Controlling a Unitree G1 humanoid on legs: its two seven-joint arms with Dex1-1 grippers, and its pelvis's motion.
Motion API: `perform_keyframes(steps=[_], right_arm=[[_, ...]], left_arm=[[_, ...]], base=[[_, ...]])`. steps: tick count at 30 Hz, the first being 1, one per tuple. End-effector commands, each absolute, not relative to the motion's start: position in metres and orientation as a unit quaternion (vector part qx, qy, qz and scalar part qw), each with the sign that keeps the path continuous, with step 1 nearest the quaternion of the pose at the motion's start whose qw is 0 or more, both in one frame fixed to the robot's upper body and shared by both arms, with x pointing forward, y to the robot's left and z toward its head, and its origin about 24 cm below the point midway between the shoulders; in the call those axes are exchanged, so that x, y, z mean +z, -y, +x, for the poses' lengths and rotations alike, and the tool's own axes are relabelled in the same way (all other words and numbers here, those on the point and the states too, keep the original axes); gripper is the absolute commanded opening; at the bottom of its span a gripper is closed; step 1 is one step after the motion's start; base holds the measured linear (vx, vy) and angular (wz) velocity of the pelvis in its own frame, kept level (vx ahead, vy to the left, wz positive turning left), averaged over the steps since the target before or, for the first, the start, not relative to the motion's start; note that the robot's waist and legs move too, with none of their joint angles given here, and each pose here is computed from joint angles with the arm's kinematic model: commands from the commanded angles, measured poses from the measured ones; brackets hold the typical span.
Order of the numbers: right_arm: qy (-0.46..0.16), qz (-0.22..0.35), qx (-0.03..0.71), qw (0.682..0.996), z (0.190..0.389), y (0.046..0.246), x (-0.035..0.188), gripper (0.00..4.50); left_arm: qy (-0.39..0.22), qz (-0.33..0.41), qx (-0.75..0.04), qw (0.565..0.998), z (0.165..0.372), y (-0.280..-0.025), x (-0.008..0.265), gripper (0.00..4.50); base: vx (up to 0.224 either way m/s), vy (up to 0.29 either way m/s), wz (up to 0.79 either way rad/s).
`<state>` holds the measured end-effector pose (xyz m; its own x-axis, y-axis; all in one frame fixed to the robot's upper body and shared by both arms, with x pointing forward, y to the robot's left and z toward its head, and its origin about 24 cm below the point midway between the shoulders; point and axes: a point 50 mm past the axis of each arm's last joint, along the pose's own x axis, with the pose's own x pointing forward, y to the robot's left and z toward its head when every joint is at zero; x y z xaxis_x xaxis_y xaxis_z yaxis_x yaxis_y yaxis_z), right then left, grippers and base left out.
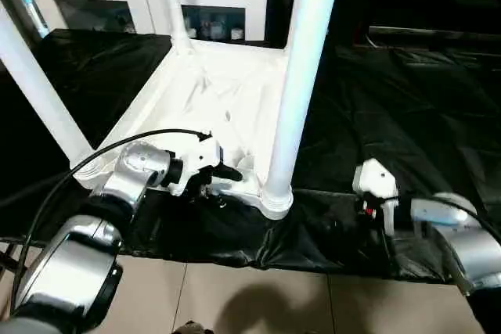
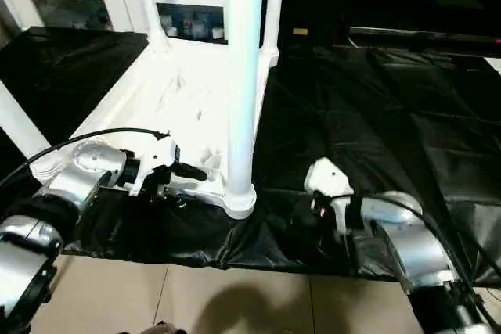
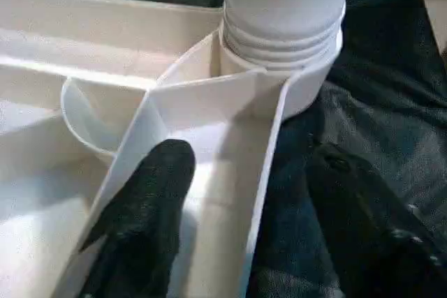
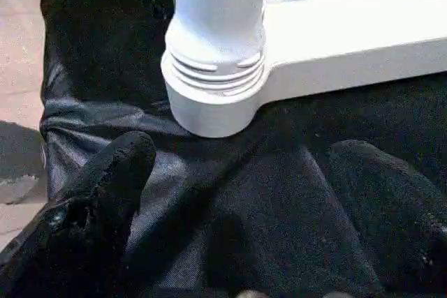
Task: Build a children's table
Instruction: Rotate table base
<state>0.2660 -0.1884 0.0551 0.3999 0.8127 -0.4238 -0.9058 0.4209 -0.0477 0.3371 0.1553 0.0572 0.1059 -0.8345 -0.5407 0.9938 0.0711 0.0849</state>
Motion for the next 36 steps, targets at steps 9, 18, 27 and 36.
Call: perform_keyframes(steps=[9,18,27,36], right_arm=[[-0.175,-0.107,0.54,0.816,0.259,0.187,0.063,4.5],[-0.178,-0.104,0.54,0.816,0.261,0.186,0.064,4.5],[-0.18,-0.105,0.539,0.816,0.261,0.187,0.065,4.5],[-0.179,-0.108,0.537,0.817,0.261,0.187,0.065,4.5]], left_arm=[[-0.197,0.235,-0.639,0.706,0.341,-0.165,0.061,2.01],[-0.204,0.231,-0.637,0.707,0.342,-0.169,0.061,1.35],[-0.213,0.227,-0.643,0.7,0.341,-0.17,0.061,0.61],[-0.223,0.231,-0.643,0.695,0.34,-0.171,0.059,0.05]], base=[[0.0,0.0,0.0],[0.0,0.0,0.0],[0.0,0.0,0.0],[0.0,0.0,0.0]])
